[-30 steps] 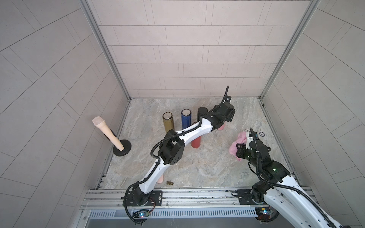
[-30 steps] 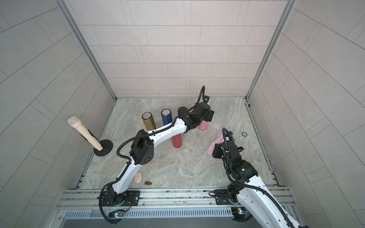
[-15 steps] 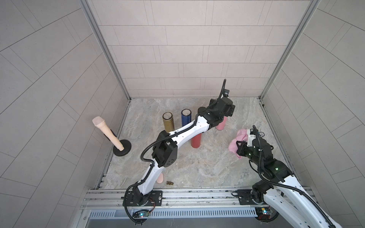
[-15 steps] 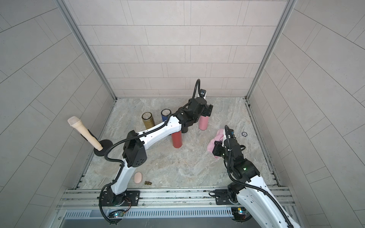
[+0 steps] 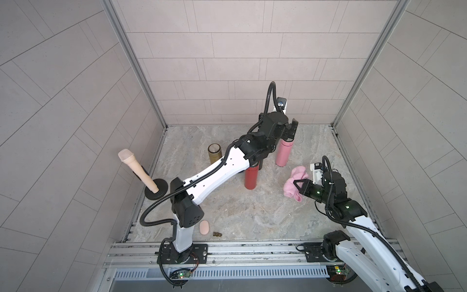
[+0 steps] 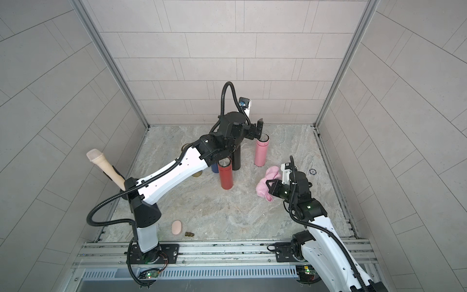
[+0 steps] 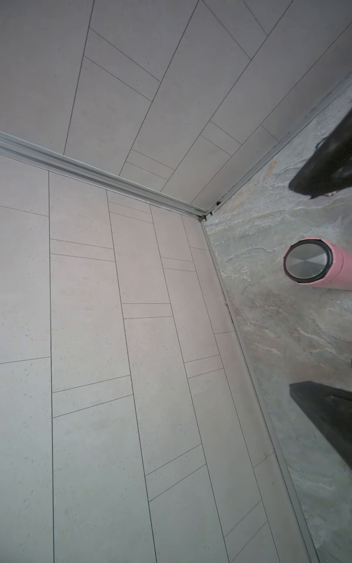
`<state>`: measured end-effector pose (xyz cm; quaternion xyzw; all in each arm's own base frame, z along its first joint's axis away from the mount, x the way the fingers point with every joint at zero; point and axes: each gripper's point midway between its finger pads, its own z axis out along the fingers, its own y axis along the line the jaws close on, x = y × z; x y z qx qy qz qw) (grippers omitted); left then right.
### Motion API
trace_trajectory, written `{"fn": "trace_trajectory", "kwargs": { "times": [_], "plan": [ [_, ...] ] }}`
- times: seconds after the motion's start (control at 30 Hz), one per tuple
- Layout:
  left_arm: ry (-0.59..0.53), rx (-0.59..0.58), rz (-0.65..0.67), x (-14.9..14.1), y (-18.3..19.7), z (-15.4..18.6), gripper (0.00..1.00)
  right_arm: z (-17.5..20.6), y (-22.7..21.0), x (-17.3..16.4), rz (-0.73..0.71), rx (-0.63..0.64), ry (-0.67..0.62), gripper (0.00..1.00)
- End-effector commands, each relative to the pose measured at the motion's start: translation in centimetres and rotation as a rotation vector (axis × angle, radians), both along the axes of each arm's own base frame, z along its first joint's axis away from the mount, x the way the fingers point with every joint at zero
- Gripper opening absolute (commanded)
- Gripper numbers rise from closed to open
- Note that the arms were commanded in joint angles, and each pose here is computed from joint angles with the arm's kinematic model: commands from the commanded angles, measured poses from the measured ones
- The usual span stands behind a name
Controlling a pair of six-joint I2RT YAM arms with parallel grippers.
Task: Wipe the surface of the thermos
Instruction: Pick up the thermos from the center of the board.
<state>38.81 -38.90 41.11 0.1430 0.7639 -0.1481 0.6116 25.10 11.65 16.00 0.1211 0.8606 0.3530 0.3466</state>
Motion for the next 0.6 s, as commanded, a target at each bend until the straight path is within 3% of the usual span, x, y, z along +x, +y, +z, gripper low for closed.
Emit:
{"fn": "trace_trajectory", "kwargs": {
  "times": [0.0, 0.27, 0.4, 0.57],
  "plan": [
    [0.049, -0.020, 0.003, -3.3, 3.6, 0.5, 1.00, 1.5, 1.3, -0.5, 0.071, 0.060, 0.022, 0.00],
    [0.076, -0.026, 0.050, -8.7, 11.4, -2.8, 1.00, 0.7, 0.6, -1.4, 0.063, 0.014, -0.037, 0.00],
    [0.110, -0.035, 0.059, -10.0, 13.2, -4.9, 1.00, 0.1, -0.2, -1.8, 0.030, -0.017, -0.013, 0.00],
    [0.102, -0.138, 0.073, -10.3, 13.7, -8.2, 1.00, -1.9, -1.6, -2.3, -0.013, -0.111, 0.032, 0.00]
  ]
}}
